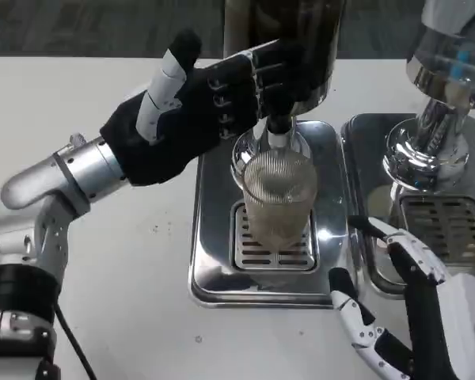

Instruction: Grasp the cup under the faucet to collect the drink, then remove the cup.

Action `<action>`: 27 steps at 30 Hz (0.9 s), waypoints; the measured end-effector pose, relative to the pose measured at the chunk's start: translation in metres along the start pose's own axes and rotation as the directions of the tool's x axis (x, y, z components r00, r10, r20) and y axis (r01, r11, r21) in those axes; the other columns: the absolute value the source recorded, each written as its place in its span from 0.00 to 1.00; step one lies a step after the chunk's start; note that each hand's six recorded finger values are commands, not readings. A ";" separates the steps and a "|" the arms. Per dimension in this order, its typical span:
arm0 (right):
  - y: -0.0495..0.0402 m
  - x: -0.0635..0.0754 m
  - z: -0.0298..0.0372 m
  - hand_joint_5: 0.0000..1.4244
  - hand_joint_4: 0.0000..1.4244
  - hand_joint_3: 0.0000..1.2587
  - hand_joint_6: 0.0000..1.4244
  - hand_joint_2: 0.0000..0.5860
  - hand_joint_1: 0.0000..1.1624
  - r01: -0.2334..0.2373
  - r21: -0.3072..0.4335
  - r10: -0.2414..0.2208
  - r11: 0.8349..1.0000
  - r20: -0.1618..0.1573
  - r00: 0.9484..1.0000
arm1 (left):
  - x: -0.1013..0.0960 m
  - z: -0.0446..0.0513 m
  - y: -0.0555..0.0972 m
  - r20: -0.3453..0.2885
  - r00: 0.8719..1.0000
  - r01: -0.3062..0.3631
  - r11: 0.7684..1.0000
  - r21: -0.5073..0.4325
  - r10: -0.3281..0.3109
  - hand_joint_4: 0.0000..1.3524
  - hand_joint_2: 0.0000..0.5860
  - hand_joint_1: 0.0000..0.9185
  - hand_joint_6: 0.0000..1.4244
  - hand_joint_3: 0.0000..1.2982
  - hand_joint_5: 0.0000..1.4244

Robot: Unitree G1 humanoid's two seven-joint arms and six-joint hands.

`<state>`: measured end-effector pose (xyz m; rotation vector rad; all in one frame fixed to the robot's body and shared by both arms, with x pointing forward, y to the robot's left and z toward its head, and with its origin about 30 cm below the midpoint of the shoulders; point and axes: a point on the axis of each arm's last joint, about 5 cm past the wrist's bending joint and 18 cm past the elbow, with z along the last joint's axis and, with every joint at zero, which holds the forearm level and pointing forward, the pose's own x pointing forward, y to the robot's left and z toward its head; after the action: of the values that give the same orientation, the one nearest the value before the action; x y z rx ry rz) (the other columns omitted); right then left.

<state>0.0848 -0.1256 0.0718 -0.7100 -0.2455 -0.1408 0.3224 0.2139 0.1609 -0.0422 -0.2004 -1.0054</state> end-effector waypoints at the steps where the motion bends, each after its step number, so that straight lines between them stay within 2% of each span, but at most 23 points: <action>1: 0.0000 0.000 0.0000 0.17 0.21 0.26 0.18 0.65 0.31 0.000 0.000 0.000 1.000 -0.001 1.000 | 0.000 0.0011 0.000 -0.002 1.000 0.004 1.000 0.023 -0.004 0.06 0.10 0.00 0.02 0.09 0.09; 7: 0.0001 -0.001 0.0000 0.17 0.21 0.26 0.18 0.65 0.31 -0.001 0.001 0.001 1.000 -0.003 1.000 | 0.002 0.0059 0.000 -0.024 0.999 0.028 0.991 0.130 -0.025 0.06 0.10 0.00 0.01 0.10 0.09; 12: 0.0004 -0.001 0.0003 0.18 0.21 0.26 0.18 0.65 0.31 -0.001 0.003 0.001 1.000 -0.002 1.000 | 0.005 0.0132 0.001 -0.059 0.997 0.065 0.971 0.231 -0.052 0.06 0.10 0.00 0.00 0.10 0.08; 19: 0.0001 0.000 0.0002 0.18 0.21 0.26 0.16 0.65 0.31 -0.004 0.003 0.004 1.000 0.001 1.000 | 0.007 0.0172 -0.001 -0.092 0.992 0.115 0.930 0.350 -0.088 0.05 0.10 0.00 0.00 0.10 0.06; 26: -0.0005 0.002 0.0001 0.17 0.20 0.25 0.15 0.65 0.31 -0.001 0.012 0.001 1.000 0.001 1.000 | 0.009 0.0181 -0.004 -0.105 0.989 0.139 0.893 0.428 -0.104 0.02 0.10 0.00 0.00 0.09 0.04; 27: -0.0005 0.002 0.0001 0.17 0.20 0.25 0.15 0.65 0.31 -0.003 0.013 0.003 1.000 0.001 1.000 | 0.009 0.0189 -0.005 -0.110 0.988 0.146 0.881 0.450 -0.108 0.02 0.10 0.00 0.00 0.09 0.03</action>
<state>0.0867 -0.1259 0.0727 -0.6979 -0.2457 -0.1355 0.3203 0.2063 0.1809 0.4494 -0.3653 -1.0673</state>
